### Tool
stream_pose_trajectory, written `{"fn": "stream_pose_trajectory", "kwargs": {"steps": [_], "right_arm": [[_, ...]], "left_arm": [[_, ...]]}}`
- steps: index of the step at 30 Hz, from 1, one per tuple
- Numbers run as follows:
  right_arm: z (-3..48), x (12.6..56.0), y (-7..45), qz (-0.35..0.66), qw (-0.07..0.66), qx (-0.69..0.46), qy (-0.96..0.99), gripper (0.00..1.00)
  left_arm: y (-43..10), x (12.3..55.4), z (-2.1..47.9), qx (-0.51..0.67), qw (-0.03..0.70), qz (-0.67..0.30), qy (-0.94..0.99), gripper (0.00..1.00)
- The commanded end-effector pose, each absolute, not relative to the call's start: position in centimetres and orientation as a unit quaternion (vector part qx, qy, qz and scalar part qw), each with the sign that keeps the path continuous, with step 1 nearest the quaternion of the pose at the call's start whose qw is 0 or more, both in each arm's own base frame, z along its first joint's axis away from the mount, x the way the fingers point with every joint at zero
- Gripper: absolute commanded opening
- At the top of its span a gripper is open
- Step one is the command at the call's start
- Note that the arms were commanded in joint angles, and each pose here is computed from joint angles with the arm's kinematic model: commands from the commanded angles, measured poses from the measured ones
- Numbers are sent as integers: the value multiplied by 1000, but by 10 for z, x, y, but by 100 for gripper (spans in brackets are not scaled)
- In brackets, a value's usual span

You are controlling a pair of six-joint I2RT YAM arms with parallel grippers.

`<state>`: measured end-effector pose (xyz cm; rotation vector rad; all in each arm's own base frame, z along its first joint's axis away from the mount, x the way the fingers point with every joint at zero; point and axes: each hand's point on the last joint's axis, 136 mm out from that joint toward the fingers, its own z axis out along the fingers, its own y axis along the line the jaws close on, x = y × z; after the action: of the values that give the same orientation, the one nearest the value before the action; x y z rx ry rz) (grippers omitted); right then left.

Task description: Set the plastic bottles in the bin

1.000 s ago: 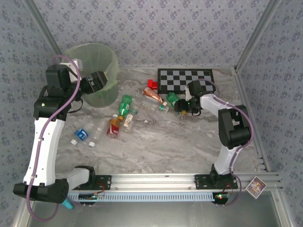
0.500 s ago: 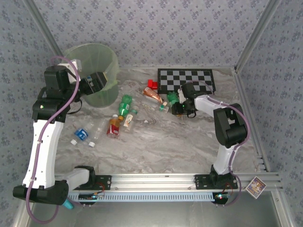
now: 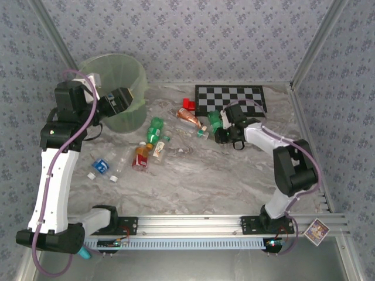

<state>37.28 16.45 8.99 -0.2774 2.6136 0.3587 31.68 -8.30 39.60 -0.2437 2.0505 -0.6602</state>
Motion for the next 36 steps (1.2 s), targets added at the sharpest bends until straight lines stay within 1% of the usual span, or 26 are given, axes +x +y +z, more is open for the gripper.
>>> {"fn": "stream_pose_trajectory", "kwargs": {"steps": [1, 5, 10, 12, 14, 16, 21, 25, 33, 36], "right_arm": [[131, 366, 163, 121, 291, -105, 943, 28], [175, 359, 170, 123, 345, -115, 924, 27], [229, 351, 186, 134, 401, -128, 897, 26], [247, 346, 196, 137, 420, -141, 886, 26], [276, 344, 209, 142, 447, -157, 869, 26], [289, 339, 223, 146, 459, -177, 858, 26], [310, 326, 257, 154, 473, -226, 838, 26], [314, 314, 281, 153, 476, -268, 824, 26], [313, 303, 300, 151, 473, -302, 814, 26], [313, 301, 305, 148, 473, -311, 811, 26]], "left_arm": [[-87, 327, 391, -134, 448, -301, 831, 100], [-102, 338, 395, -139, 437, -352, 816, 99], [-123, 347, 402, -123, 431, -397, 801, 92], [-136, 350, 400, -111, 422, -415, 799, 90], [-151, 351, 398, -98, 412, -427, 799, 88], [-167, 351, 398, -80, 404, -438, 799, 87], [-202, 349, 403, -35, 392, -470, 790, 85], [-226, 345, 406, 3, 377, -491, 785, 84], [-254, 337, 397, 52, 334, -509, 792, 82], [-260, 336, 392, 58, 321, -512, 795, 79]]}}
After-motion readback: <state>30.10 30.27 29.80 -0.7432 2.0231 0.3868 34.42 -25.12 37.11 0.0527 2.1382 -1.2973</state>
